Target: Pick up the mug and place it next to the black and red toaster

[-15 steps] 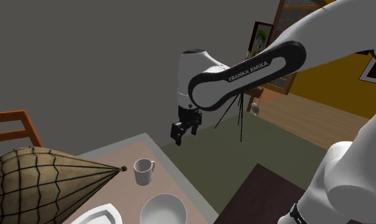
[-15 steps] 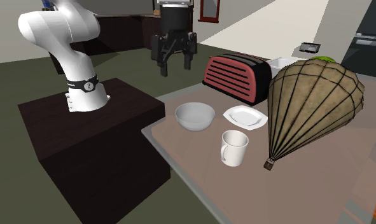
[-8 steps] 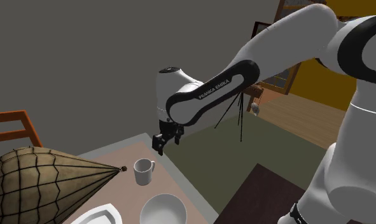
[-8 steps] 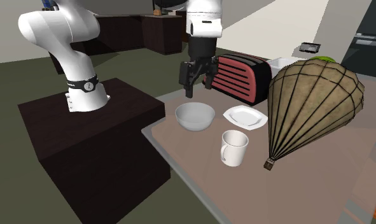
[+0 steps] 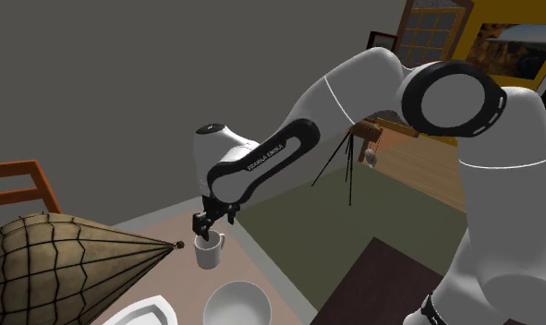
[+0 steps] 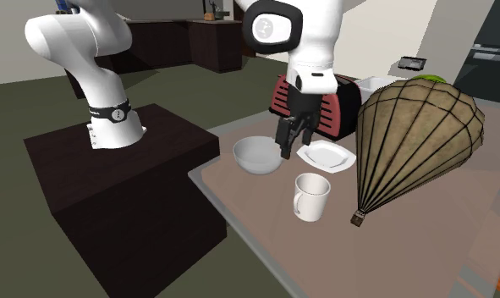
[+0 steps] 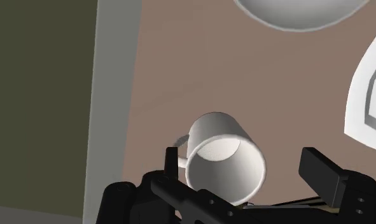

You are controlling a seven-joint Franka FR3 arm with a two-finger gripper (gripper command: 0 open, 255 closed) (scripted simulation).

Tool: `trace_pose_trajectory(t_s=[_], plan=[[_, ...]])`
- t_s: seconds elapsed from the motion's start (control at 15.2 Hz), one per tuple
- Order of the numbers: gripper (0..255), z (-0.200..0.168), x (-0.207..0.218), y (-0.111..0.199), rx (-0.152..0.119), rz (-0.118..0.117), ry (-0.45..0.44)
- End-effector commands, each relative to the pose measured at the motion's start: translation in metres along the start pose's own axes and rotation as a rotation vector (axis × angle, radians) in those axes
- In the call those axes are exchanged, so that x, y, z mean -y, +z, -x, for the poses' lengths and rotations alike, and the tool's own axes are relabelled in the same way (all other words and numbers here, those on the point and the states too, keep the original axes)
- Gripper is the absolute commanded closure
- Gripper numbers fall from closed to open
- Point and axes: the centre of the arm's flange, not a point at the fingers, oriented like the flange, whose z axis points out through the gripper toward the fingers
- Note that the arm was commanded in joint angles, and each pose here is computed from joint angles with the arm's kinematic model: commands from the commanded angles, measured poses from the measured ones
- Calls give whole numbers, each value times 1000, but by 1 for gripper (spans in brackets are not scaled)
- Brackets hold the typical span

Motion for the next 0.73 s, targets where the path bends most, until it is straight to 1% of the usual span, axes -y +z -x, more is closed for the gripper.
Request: trace_pose_trajectory(t_s=[0.0, 0.4, 0.46, 0.66], plan=[[0, -14, 13, 17, 2, 1, 1], [0, -61, 51, 69, 8, 1, 2], [0, -61, 51, 69, 8, 1, 2], [0, -61, 51, 85, 8, 1, 2]])
